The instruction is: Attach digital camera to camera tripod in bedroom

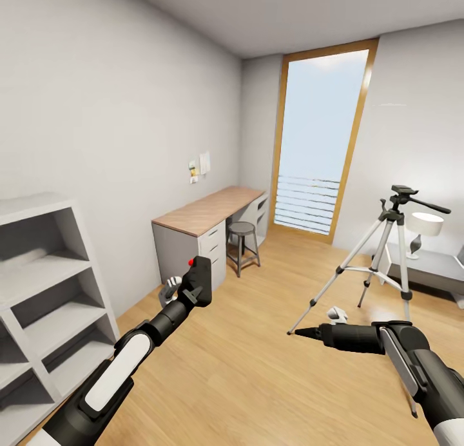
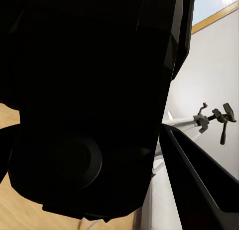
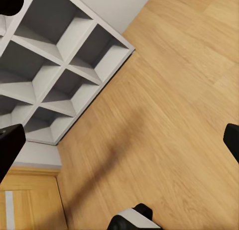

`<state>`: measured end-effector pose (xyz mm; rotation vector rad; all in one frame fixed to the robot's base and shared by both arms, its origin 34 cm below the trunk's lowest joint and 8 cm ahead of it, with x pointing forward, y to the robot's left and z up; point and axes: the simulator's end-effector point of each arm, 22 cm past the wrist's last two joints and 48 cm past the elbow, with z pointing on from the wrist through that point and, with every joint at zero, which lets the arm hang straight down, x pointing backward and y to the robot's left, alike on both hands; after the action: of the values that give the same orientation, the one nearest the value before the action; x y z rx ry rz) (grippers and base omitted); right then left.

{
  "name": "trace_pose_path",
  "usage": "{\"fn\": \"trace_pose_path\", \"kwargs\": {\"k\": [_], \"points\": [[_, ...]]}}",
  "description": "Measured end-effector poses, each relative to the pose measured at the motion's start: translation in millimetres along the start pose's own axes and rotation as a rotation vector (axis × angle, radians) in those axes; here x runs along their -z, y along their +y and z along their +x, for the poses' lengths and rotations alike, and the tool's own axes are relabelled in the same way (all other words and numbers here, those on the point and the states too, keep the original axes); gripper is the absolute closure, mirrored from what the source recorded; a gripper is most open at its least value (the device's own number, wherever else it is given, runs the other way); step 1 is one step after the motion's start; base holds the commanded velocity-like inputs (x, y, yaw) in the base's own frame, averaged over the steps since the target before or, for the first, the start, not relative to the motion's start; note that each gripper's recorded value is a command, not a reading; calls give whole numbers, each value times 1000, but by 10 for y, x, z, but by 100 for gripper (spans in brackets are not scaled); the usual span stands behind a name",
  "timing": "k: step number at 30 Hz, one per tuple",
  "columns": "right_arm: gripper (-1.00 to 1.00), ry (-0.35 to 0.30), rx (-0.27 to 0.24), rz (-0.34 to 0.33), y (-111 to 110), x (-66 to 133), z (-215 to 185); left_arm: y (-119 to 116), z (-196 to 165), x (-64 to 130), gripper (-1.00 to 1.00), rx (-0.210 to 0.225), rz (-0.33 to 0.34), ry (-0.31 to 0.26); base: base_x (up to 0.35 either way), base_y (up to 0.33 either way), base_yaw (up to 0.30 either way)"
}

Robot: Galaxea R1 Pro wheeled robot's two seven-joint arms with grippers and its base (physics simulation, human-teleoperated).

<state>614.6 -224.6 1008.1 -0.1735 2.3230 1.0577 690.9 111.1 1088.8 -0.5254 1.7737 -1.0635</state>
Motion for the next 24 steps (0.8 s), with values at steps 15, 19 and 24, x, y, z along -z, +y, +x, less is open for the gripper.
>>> {"fn": "trace_pose_path", "kwargs": {"k": [15,19,24], "points": [[-100,0,0,0,91,83,-13,-99,-30,68,100,0,0,0,0,0,0],[-100,0,0,0,114,105,-13,-122,-37,87,100,0,-1,0,0,0,0],[-100,1,0,0,135,125,-12,-143,-47,106,100,1,-1,-1,0,0,0]]}}
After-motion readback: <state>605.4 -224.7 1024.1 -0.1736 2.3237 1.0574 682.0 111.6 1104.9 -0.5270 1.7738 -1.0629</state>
